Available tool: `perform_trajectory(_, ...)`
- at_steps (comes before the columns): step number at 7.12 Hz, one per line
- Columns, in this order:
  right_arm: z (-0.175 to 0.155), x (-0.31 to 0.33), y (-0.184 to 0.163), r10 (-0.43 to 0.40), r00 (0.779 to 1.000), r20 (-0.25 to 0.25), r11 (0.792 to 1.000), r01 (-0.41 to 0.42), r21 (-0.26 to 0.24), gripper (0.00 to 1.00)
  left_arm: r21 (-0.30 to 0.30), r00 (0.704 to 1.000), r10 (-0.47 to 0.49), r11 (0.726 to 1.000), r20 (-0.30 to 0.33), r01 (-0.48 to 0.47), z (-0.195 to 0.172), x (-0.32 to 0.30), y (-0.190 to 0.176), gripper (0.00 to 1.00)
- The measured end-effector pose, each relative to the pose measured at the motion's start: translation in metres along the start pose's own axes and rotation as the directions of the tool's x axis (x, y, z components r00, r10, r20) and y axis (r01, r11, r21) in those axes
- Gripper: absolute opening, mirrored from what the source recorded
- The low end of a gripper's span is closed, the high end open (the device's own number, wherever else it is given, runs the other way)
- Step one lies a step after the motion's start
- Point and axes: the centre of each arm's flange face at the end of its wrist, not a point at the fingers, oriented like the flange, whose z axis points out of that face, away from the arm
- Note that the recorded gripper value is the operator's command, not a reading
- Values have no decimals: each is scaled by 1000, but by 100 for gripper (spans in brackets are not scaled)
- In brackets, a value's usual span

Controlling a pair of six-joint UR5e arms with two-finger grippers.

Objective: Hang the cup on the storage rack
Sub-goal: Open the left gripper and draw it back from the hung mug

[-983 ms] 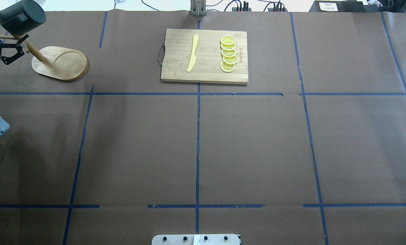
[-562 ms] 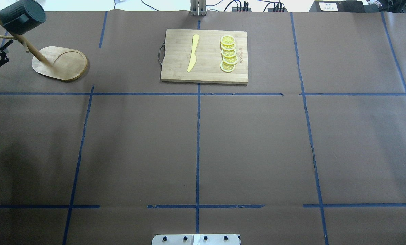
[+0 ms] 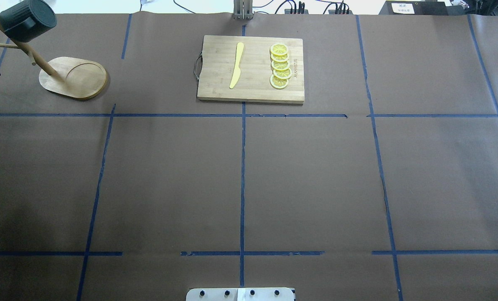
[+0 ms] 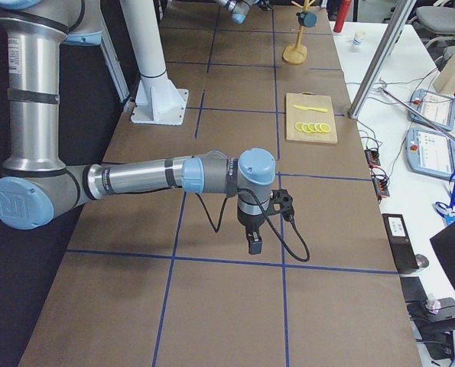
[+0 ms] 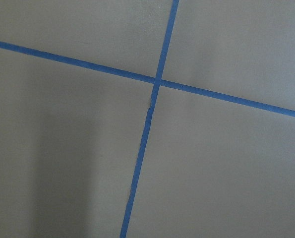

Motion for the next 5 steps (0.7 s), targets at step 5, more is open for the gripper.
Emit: perform_trajectory(5,3,0,0,10,1000,5,1000,-10,-8,100,-262,505,785,604,359,-752,-50,49,-36,100)
